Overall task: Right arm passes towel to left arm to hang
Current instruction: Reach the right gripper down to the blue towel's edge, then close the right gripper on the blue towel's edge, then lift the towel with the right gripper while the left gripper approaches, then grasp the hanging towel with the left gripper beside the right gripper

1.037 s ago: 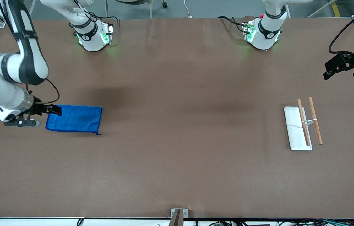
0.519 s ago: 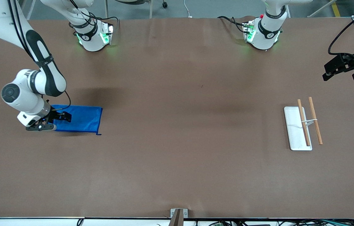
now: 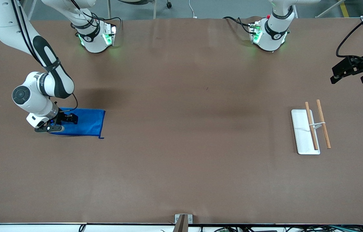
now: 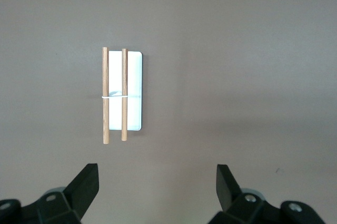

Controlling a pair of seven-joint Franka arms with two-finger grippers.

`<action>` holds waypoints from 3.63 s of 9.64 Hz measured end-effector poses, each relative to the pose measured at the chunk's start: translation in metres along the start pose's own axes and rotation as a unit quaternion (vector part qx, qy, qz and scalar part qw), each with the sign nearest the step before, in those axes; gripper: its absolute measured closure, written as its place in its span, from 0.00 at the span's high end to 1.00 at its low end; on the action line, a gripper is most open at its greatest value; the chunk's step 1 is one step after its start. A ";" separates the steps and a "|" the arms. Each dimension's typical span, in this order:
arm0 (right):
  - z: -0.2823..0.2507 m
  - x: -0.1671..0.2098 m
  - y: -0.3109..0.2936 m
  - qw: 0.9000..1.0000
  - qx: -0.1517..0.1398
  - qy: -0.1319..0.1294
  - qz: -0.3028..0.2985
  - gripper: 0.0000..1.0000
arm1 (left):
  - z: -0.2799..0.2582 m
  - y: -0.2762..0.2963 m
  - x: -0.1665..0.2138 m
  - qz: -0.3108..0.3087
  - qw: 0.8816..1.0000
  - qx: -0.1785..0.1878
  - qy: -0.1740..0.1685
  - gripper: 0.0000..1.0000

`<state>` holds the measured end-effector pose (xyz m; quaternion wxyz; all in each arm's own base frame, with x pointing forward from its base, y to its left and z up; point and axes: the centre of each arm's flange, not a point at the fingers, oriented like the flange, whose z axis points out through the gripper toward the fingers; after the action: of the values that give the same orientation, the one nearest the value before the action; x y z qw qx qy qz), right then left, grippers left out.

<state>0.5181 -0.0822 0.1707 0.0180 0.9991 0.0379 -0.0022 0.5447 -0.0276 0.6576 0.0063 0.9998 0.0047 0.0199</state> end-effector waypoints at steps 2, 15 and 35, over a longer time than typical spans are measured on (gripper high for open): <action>-0.002 0.000 0.000 1.000 0.000 0.003 0.000 0.54 | 0.000 0.000 0.000 0.000 1.000 0.000 0.000 0.99; -0.202 0.077 -0.180 0.996 0.058 -0.061 0.014 0.05 | -0.005 0.000 0.000 0.000 1.000 0.000 0.007 1.00; -0.372 -0.012 -0.563 0.624 0.763 -0.028 0.168 0.05 | 0.174 0.056 -0.051 0.078 0.774 -0.615 -0.131 0.92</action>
<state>0.4640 0.4916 0.5222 -0.7492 0.6436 -0.1461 -0.0555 0.5014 -0.0861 0.4821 0.6187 0.7727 -0.0870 -0.1124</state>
